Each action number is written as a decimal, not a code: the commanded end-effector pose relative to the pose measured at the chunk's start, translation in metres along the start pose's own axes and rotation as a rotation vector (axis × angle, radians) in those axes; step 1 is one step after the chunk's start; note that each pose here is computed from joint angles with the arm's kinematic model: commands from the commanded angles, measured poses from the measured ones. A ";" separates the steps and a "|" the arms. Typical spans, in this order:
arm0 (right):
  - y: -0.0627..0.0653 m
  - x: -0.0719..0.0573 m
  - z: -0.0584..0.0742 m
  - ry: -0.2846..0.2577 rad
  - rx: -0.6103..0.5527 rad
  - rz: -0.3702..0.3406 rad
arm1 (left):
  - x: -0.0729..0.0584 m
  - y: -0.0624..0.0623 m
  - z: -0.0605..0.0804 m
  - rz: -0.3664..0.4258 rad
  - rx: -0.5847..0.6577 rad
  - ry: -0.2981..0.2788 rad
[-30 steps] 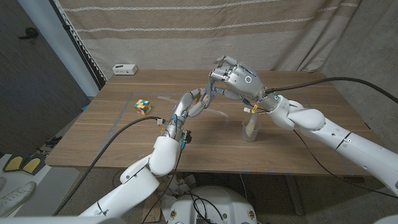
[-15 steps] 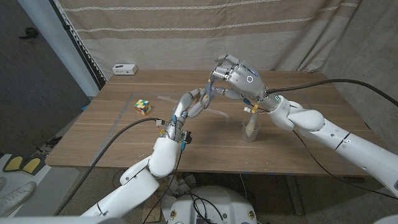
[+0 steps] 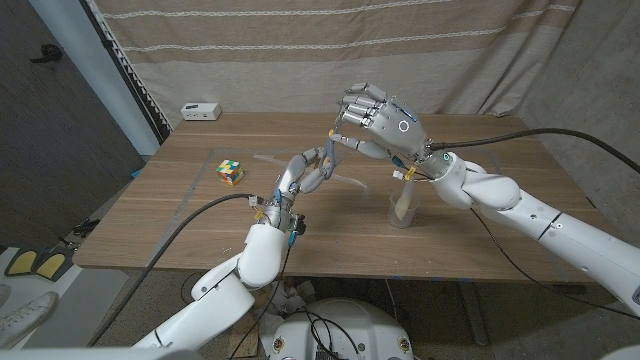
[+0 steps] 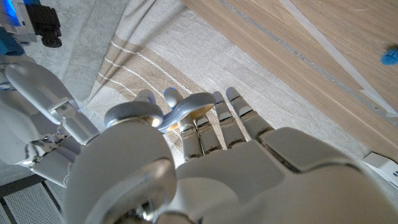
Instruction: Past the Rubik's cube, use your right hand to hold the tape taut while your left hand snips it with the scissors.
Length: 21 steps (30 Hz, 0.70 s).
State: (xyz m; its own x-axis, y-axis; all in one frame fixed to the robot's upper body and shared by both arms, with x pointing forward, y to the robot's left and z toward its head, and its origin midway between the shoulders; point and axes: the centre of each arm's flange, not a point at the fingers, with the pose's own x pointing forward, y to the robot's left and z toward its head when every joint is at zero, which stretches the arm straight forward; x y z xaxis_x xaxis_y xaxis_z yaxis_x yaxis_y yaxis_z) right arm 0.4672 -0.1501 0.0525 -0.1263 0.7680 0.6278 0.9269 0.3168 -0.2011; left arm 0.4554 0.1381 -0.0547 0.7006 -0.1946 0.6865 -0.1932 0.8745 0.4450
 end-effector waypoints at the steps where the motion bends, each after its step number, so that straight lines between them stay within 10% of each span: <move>1: -0.002 -0.006 0.001 0.007 -0.016 -0.009 | -0.003 0.002 0.001 0.024 -0.033 -0.016; 21: -0.006 -0.015 -0.009 0.085 -0.032 -0.003 | -0.003 0.003 -0.015 0.047 -0.320 -0.071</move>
State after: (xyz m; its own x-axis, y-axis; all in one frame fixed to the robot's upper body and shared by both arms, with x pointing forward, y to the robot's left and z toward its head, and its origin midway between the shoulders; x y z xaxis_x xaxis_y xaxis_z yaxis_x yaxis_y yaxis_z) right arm 0.4672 -0.1590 0.0495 -0.1188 0.7449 0.6565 0.9331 0.3098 -0.1827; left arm 0.4602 0.1443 -0.0619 0.6799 -0.1758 0.7119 -0.1322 0.9255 0.3548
